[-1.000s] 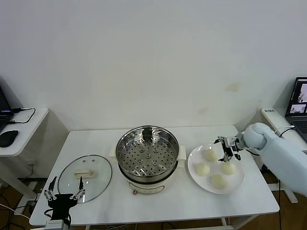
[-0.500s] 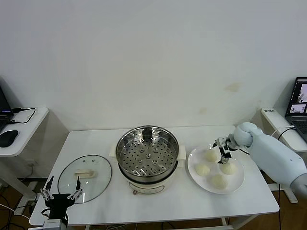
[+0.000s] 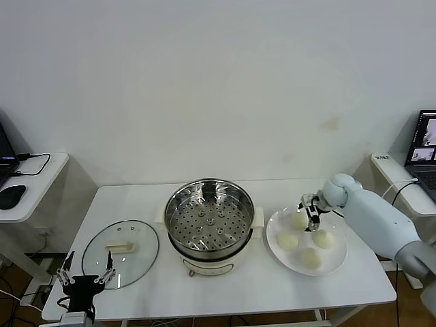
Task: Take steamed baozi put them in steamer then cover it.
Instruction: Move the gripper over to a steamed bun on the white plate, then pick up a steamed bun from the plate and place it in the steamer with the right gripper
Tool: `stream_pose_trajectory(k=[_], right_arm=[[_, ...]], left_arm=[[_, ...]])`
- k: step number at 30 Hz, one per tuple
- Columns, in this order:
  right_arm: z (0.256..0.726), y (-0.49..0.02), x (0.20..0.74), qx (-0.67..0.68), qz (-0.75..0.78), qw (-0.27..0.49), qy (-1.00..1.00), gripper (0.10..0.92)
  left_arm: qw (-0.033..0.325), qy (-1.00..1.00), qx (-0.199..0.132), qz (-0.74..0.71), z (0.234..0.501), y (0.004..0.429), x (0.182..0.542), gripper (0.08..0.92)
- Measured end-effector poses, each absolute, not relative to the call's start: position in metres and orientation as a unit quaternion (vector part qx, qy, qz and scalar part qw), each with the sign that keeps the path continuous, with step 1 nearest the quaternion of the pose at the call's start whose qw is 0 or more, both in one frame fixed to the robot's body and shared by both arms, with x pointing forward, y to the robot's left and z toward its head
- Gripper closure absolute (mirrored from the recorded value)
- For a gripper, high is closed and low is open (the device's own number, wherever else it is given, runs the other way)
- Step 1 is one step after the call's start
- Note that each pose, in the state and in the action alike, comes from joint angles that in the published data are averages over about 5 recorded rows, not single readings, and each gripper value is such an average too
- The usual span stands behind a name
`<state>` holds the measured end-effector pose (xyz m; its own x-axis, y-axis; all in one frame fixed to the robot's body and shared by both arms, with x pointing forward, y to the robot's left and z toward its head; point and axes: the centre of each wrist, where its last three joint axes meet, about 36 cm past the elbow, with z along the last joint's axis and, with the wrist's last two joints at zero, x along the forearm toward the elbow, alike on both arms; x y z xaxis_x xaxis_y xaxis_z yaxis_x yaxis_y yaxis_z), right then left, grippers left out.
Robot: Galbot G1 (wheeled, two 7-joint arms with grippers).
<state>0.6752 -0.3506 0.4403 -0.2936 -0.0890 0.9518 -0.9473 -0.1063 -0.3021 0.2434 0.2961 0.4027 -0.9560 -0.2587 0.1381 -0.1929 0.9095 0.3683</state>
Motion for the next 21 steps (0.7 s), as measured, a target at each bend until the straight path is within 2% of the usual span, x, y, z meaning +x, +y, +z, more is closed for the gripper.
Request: stream_pose_trajectory(k=[8,15,21], right_arm=[[0.441,-0.352,0.675,0.466,0.582,0.371,-0.554,0.449],[0.461,-0.354,0.674,0.466,0.586,0.363,-0.555,0.446],[0.506,-0.357,0.672,0.466,0.596,0.336,-0.561,0.445]], left_arm=[[0.091,-0.973,0.117,-0.178,0.404,0.295,0.243,0.177],[0.089,-0.973,0.115,-0.178,0.406,0.295,0.241,0.177],[0.087,-0.974,0.111,-0.177,0.407,0.293,0.242,0.177]])
